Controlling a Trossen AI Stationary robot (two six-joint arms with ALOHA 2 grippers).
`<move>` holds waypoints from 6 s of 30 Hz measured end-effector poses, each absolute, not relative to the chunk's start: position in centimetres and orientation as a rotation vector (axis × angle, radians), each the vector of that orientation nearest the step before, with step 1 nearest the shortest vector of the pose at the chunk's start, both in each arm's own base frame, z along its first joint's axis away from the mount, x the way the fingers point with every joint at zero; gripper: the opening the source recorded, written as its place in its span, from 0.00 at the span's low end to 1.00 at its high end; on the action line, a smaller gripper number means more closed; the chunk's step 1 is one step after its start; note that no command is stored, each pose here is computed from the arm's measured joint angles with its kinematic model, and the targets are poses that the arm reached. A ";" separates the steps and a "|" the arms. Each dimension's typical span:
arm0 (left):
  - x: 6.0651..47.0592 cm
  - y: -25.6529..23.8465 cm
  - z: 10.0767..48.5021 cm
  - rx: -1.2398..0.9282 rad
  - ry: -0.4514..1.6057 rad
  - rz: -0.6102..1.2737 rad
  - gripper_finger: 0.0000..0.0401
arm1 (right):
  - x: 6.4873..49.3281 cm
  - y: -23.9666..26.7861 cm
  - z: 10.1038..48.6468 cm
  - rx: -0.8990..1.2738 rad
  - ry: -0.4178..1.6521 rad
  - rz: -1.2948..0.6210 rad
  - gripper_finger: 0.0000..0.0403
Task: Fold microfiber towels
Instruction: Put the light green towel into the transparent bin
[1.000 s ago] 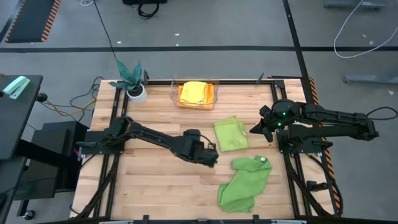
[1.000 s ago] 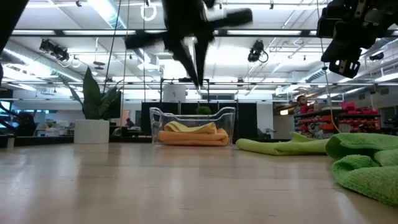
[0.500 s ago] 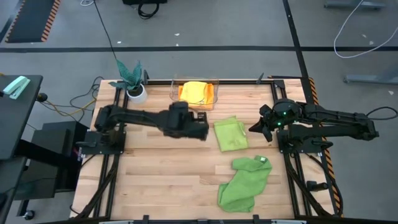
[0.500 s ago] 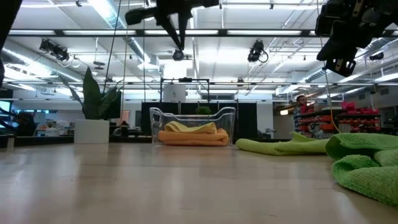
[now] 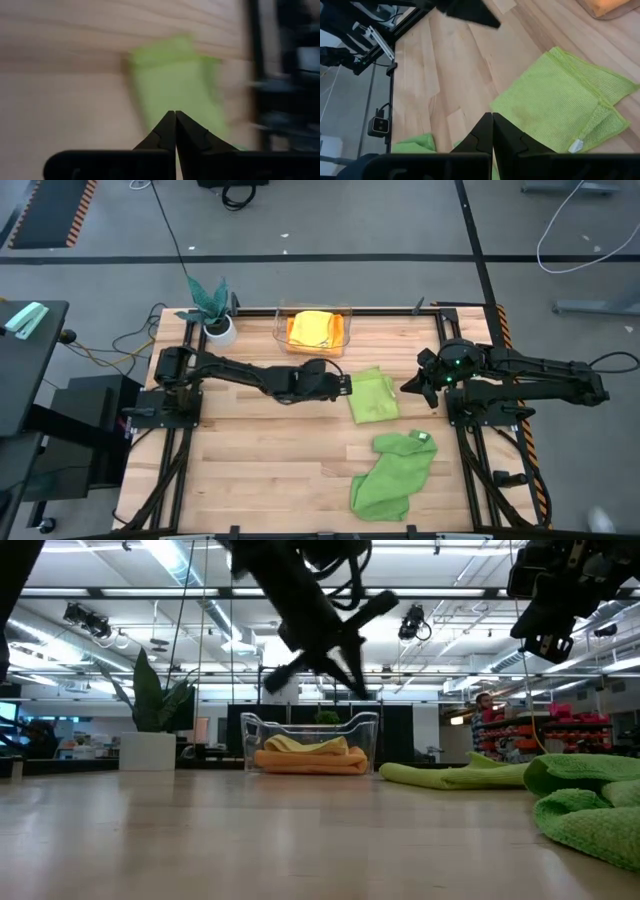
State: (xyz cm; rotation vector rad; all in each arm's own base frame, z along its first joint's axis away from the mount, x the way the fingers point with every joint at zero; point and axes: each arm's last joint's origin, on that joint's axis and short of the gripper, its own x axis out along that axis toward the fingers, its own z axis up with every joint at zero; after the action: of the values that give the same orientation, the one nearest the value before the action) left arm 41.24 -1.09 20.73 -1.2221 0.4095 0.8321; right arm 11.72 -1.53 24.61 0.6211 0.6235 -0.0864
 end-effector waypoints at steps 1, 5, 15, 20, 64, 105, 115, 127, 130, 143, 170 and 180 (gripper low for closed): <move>41.4 -1.2 20.2 -1.253 0.371 0.784 0.02 | 11.7 -1.5 24.6 0.621 0.624 -0.086 0.03; 40.7 -1.3 17.7 -1.346 0.331 0.693 0.04 | 11.7 -1.5 24.6 0.621 0.624 -0.086 0.03; 39.3 -1.2 15.0 -1.416 0.357 0.720 0.32 | 11.7 -1.5 24.6 0.620 0.620 -0.086 0.03; 40.0 -0.4 15.0 -1.400 0.339 0.721 0.42 | 11.8 -1.5 24.7 0.620 0.616 -0.085 0.03; 47.6 0.7 10.8 -1.313 0.461 0.651 0.49 | 12.2 -1.5 24.7 0.676 0.614 -0.090 0.03; 51.7 2.2 8.9 -1.309 0.429 0.712 0.41 | 12.1 -0.7 24.3 0.731 0.679 -0.070 0.03; 52.4 2.0 8.2 -1.300 0.333 0.675 0.30 | 12.2 -0.7 24.4 0.752 0.673 -0.075 0.03; 52.4 1.9 8.1 -1.241 0.358 0.652 0.13 | 12.3 -0.7 24.6 0.778 0.647 -0.077 0.02; 52.4 1.9 8.1 -1.211 0.366 0.645 0.07 | 12.4 -0.7 24.6 0.782 0.639 -0.083 0.02; 52.2 2.5 8.9 -1.114 0.385 0.649 0.02 | 11.4 -1.1 23.5 0.802 0.753 -0.239 0.01; 49.7 9.3 19.2 -0.978 0.329 0.631 0.01 | 11.0 -2.9 23.4 0.755 0.713 -0.346 0.02; 49.1 10.6 21.1 -0.983 0.298 0.607 0.01 | 11.0 -3.0 23.4 0.741 0.706 -0.348 0.02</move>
State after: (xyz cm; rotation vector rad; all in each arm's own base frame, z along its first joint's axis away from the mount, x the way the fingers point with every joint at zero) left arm 49.06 10.59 21.14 -0.9827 0.2976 0.6070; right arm 11.02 -3.04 23.43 0.7415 0.7064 -0.3483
